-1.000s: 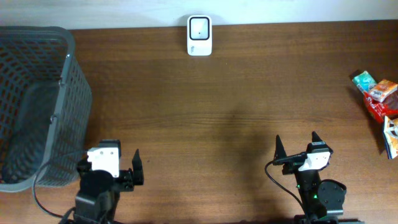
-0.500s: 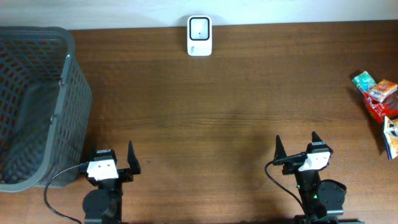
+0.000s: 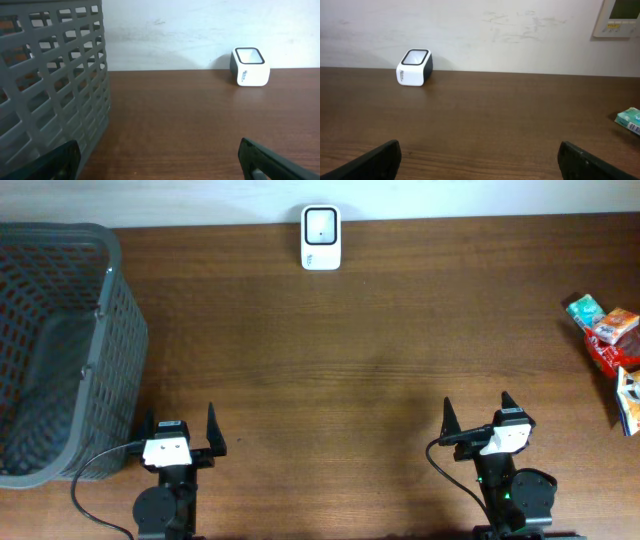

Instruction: Scan the item barcode

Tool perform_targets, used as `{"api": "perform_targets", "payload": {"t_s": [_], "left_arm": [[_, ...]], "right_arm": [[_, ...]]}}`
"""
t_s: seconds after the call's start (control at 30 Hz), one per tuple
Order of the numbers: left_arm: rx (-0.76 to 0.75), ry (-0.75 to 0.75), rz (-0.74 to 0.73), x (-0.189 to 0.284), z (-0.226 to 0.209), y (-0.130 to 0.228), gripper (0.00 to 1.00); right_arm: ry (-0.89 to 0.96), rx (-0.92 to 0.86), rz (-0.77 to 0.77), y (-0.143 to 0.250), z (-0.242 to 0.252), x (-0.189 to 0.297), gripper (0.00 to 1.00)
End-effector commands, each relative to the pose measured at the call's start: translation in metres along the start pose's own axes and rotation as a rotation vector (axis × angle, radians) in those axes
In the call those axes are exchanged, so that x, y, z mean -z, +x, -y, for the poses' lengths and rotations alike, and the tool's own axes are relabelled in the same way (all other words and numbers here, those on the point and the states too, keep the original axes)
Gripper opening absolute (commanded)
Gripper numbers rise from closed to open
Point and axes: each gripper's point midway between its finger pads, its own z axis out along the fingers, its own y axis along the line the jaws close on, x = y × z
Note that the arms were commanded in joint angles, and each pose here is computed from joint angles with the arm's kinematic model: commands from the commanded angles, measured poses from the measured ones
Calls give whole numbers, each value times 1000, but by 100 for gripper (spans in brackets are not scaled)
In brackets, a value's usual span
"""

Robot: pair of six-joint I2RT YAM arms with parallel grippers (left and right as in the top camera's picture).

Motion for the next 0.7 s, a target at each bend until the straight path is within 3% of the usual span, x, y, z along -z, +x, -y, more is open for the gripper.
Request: {"api": "perform_targets", "payload": {"t_s": [0.0, 0.13, 0.27, 0.67], "left_arm": [[-22, 9, -3, 0, 1, 2, 99], [137, -35, 0, 0, -8, 2, 99], [42, 2, -7, 0, -2, 3, 99], [30, 39, -6, 0, 7, 3, 99]], "right_arm": [[1, -7, -3, 3, 0, 0, 98], [1, -7, -3, 3, 0, 0, 98], [1, -7, -3, 3, 0, 0, 98], [1, -7, -3, 3, 0, 0, 98]]}}
